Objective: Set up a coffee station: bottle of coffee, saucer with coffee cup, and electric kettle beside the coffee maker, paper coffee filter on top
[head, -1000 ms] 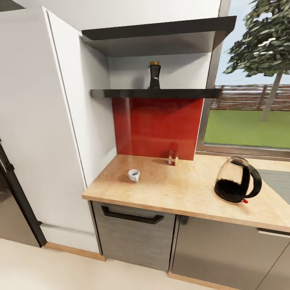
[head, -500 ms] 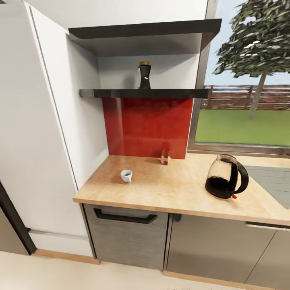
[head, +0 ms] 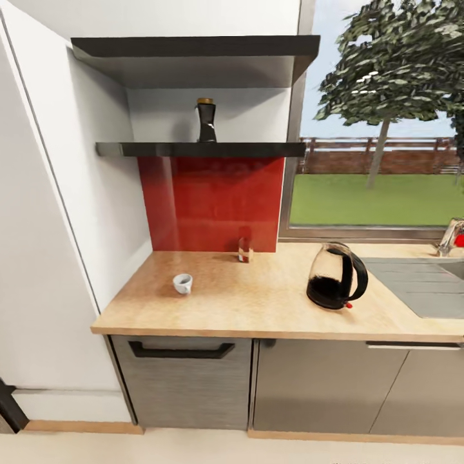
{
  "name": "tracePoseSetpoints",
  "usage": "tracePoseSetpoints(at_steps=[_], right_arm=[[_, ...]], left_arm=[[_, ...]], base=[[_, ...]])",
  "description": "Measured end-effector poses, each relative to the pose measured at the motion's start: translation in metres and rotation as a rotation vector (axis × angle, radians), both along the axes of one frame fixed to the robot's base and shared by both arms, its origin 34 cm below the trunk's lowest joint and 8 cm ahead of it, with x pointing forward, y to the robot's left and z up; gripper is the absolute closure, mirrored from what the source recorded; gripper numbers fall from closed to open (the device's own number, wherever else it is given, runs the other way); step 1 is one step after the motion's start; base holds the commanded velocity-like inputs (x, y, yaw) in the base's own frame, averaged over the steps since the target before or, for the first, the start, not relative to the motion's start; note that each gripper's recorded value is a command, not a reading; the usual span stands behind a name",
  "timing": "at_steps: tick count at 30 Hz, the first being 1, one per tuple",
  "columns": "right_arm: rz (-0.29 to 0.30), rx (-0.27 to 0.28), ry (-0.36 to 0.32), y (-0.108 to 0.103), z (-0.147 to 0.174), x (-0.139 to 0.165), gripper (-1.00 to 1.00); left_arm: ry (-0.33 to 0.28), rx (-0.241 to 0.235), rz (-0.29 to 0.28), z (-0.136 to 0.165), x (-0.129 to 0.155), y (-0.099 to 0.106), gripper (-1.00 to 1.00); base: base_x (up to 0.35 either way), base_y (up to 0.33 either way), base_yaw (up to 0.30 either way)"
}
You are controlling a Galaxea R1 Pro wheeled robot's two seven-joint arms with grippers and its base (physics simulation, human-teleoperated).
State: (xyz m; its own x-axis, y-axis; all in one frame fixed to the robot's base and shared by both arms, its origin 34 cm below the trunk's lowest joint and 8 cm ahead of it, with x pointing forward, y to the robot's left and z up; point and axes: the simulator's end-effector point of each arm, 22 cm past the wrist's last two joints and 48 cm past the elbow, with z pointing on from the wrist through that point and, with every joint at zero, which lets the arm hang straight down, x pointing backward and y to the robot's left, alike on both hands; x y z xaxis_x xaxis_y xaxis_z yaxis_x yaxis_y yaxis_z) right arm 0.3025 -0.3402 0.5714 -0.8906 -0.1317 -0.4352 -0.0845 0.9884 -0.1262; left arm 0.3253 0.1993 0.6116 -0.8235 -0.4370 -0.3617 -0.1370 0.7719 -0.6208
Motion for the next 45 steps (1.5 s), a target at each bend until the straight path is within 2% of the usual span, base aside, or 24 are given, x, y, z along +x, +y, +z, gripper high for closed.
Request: tracePoseSetpoints(at_steps=[14, 24, 37, 43, 45], right_arm=[[0.000, 0.000, 0.000, 0.000, 0.000, 0.000, -1.00], [0.000, -0.001, 0.001, 0.000, 0.000, 0.000, -1.00], [-0.001, -0.003, -0.002, -0.002, 0.000, 0.001, -1.00], [-0.001, -0.003, -0.003, -0.002, 0.000, 0.001, -1.00], [-0.001, -0.003, -0.003, -0.002, 0.000, 0.000, -1.00]], left_arm=[[0.000, -0.001, -0.001, 0.000, 0.000, 0.000, -1.00], [0.000, -0.001, 0.000, 0.000, 0.000, 0.000, -1.00], [-0.007, 0.001, -0.006, 0.001, 0.002, -0.001, -1.00], [-0.084, 0.005, -0.020, 0.014, 0.033, -0.001, -1.00], [-0.120, -0.009, -0.030, 0.023, 0.053, -0.009, -1.00]], base=[[0.000, 0.260, -0.091], [-0.136, 0.027, -0.053], [-0.013, 0.000, 0.000], [0.000, 0.000, 0.000], [0.000, 0.000, 0.000]])
